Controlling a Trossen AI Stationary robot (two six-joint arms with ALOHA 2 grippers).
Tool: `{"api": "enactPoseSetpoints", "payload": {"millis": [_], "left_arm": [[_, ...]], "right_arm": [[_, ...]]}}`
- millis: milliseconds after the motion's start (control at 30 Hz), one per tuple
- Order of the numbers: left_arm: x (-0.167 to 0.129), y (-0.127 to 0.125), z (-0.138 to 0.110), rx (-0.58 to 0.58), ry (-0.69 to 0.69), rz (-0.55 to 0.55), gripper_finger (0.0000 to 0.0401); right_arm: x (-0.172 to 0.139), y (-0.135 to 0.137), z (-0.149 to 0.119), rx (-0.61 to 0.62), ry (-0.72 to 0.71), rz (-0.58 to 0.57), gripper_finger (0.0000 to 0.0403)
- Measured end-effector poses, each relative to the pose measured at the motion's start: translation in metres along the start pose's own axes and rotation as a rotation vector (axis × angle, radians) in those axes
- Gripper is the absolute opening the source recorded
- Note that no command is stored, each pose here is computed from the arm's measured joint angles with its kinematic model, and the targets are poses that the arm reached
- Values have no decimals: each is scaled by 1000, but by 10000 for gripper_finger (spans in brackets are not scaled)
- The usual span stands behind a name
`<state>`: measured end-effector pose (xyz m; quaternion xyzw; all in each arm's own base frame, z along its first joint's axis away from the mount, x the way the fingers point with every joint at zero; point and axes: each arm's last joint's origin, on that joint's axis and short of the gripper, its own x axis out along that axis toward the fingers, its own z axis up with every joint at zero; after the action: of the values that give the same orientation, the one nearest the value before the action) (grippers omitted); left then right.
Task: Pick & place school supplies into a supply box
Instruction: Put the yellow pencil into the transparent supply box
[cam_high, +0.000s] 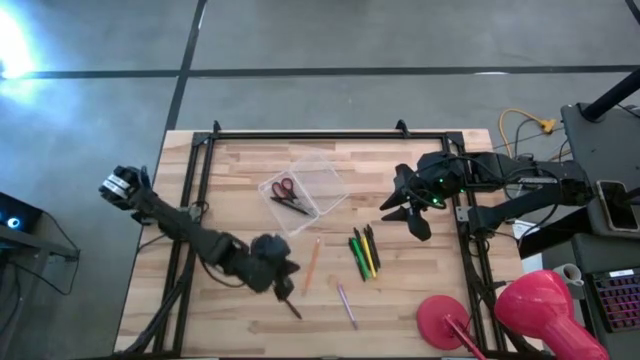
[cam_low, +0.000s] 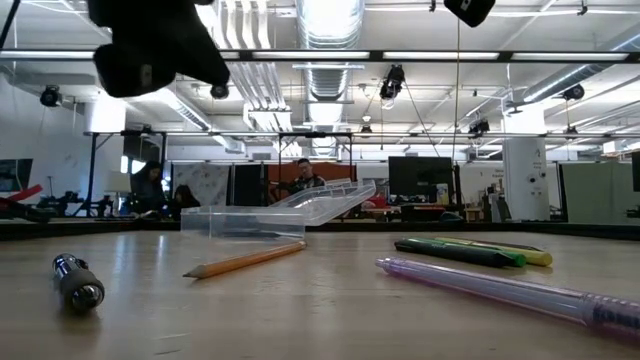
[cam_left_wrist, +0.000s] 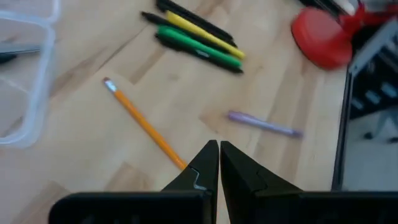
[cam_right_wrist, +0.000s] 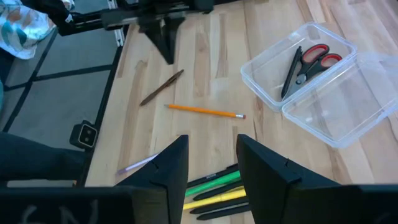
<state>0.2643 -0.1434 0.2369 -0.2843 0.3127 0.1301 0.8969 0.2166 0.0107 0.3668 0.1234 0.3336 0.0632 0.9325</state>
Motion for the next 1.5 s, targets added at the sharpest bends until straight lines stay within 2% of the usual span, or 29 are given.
{"api": "enactPoseSetpoints", "payload": {"millis": [133,200,300,367,467,633,733,867,1067,1233,1500], "left_arm": [[15,-28,-19,117,45,-2,0],[30,-46,-28,209,85,32,0],[56,-64,-45,381,194,166,0],[71,-69,-56,421,249,285,0],[82,-77,-68,429,243,395,0],[88,-96,-86,456,230,367,0],[90,-100,-95,491,237,357,0],[89,-94,-98,455,232,392,0],[82,-91,-86,369,157,450,0],[87,-88,-88,375,156,437,0],[95,-71,-95,385,172,471,0]], "right_arm": [[0,0,0,-1,-1,0,121],[0,0,0,-4,0,0,120],[0,0,0,-4,0,1,123],[0,0,0,-22,-1,1,125],[0,0,0,-97,-4,1,128],[0,0,0,-149,-4,1,129],[0,0,0,-91,-5,2,125],[0,1,4,7,-41,10,120],[0,1,9,4,-97,-1,118],[2,-2,7,10,-105,-84,121],[13,-7,-4,19,-60,-99,116]]}}
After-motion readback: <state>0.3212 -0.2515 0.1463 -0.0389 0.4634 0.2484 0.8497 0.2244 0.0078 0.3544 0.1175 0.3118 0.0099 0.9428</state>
